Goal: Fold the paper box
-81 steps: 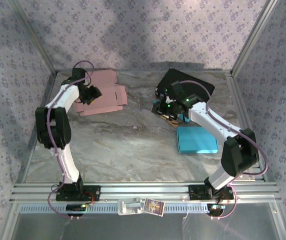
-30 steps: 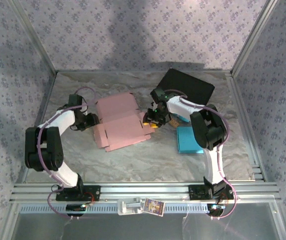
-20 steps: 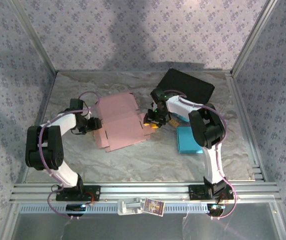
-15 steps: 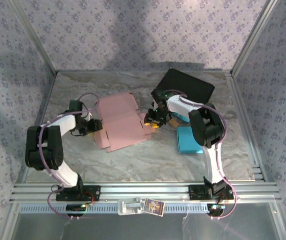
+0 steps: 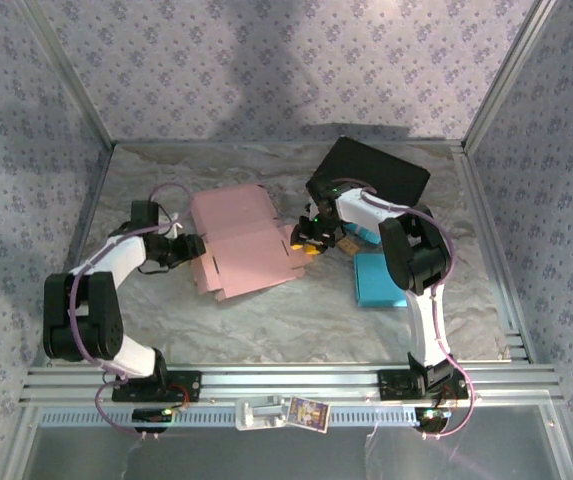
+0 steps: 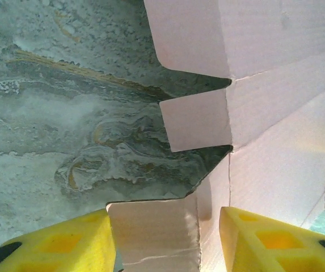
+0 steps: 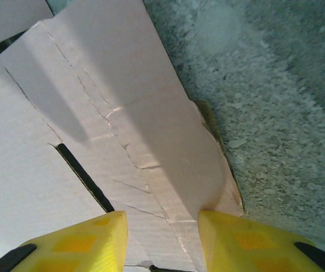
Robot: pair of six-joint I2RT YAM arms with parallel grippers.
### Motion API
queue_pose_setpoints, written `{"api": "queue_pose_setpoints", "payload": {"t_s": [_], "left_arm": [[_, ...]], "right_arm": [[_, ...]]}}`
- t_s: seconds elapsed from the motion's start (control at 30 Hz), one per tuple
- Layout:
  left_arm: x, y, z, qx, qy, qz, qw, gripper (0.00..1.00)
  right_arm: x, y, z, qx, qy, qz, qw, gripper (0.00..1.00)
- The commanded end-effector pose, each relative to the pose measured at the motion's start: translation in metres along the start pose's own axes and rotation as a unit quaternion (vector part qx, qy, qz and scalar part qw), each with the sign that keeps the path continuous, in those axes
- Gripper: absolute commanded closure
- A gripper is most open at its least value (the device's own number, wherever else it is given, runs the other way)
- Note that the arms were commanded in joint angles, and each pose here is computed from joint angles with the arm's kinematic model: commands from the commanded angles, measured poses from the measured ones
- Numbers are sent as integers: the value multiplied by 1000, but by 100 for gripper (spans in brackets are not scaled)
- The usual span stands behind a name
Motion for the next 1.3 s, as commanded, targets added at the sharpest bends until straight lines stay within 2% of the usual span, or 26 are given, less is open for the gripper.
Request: {"api": "queue_pose_setpoints", "payload": {"t_s": [0.0, 0.37, 0.53, 0.8, 1.17, 1.27], "left_arm": [[10, -8, 8, 15, 4, 22, 1000, 51], [25, -12, 9, 26, -21, 39, 999, 55], [22, -18, 5, 38, -25, 64, 997, 63], [25, -19, -1, 47, -38, 64, 996, 78], [32, -21, -6, 60, -55, 74, 994, 79], [37, -23, -9, 66, -65, 78, 993, 75]], "right_arm": [[-14, -25, 5, -13, 23, 42, 999, 59], [-12, -27, 2, -17, 22, 40, 999, 60], [-11, -26, 1, -16, 21, 39, 999, 60], [-11, -26, 1, -16, 21, 39, 999, 60], [-8, -28, -1, -17, 20, 40, 999, 60], [-8, -28, -1, -18, 20, 41, 999, 60]]}}
Point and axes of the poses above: each hand's point on the last joint's axis, 136 mm out from that joint toward the fingers, its own x axis back along the fingers, its own y axis along the line the jaws close on, z = x × y, the point moved 2 cm from there along x, back along the fingers
